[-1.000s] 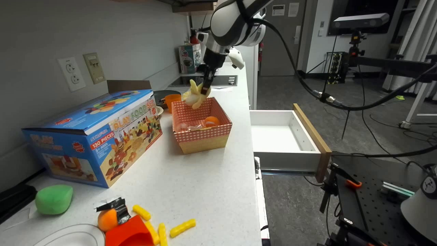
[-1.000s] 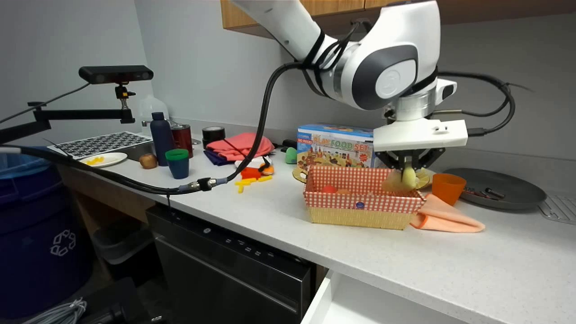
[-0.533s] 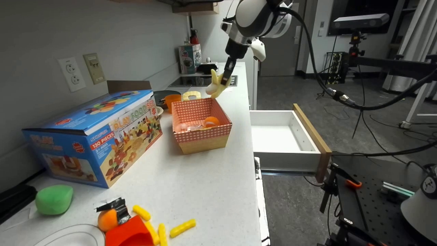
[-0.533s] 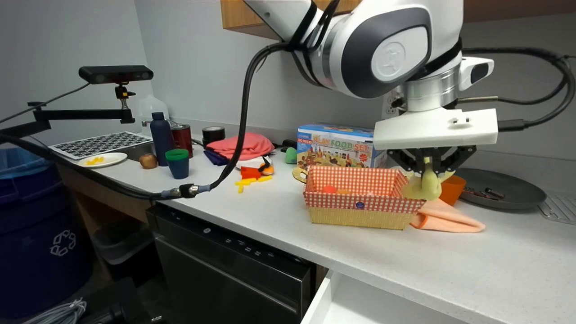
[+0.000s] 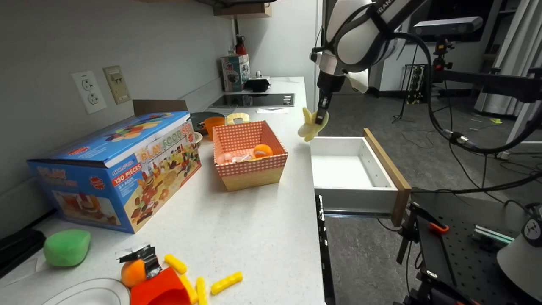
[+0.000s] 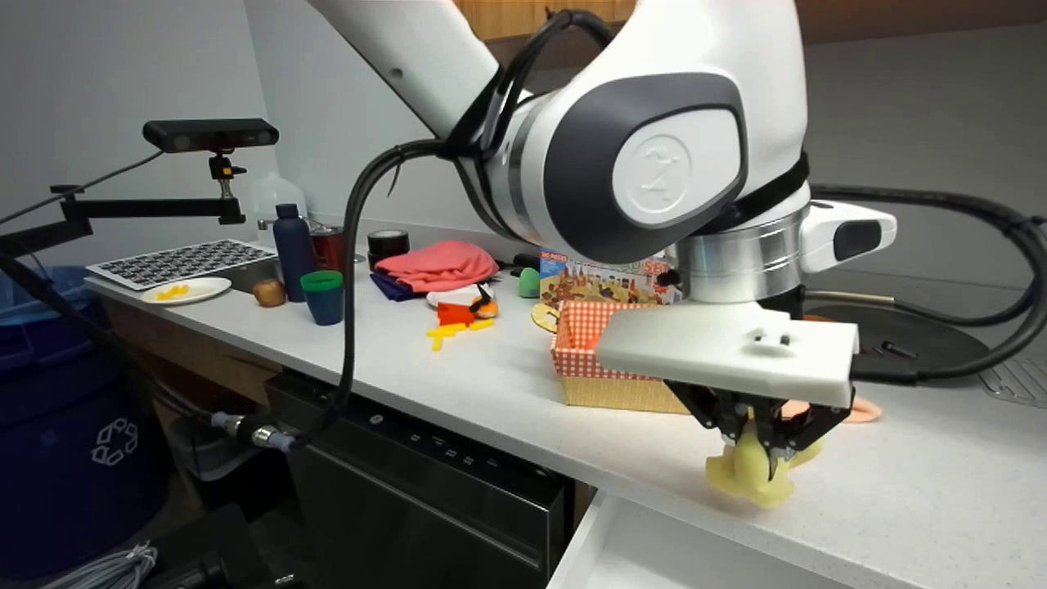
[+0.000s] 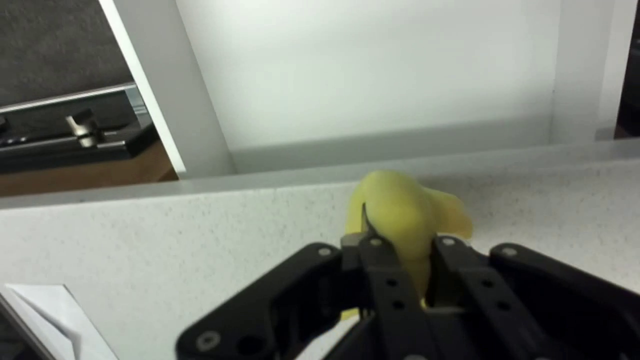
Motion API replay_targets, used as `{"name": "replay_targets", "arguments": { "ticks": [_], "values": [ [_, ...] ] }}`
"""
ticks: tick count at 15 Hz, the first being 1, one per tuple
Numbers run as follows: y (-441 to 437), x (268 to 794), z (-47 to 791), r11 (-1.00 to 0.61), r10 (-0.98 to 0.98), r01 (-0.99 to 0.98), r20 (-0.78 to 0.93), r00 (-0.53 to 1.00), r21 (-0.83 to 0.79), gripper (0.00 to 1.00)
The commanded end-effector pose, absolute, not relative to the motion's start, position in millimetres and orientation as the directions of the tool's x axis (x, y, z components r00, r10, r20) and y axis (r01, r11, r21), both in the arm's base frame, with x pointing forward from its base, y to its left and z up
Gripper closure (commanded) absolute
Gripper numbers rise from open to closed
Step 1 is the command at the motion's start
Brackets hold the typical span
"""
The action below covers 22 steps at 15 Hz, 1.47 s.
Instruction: Pick up the plush toy from the counter and put it in the drawer and close it
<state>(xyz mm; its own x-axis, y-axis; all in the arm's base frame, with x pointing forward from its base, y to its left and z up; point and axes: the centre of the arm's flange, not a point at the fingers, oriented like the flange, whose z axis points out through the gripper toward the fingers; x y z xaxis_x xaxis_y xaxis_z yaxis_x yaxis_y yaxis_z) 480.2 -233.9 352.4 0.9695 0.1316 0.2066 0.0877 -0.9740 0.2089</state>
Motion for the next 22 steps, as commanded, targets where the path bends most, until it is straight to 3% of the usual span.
{"name": "replay_targets", "arguments": {
  "ticks": [1, 8, 9, 11, 18, 22],
  "values": [
    [-223, 451, 346, -0.973, 0.103, 0.074, 0.129, 0.986, 0.218, 0.97],
    [-225, 431, 334, -0.973, 0.094, 0.099, -0.033, 0.995, 0.208, 0.97],
    [-226, 429, 334, -0.975, 0.088, 0.095, -0.043, 0.995, 0.2, 0.61],
    [-225, 426, 340, -0.977, 0.088, 0.096, -0.049, 0.995, 0.193, 0.55],
    [-226, 423, 368, -0.974, 0.08, 0.081, -0.013, 0.997, 0.212, 0.02],
    [-225, 423, 380, -0.972, 0.086, 0.077, 0.031, 0.996, 0.224, 0.0]
  ]
}}
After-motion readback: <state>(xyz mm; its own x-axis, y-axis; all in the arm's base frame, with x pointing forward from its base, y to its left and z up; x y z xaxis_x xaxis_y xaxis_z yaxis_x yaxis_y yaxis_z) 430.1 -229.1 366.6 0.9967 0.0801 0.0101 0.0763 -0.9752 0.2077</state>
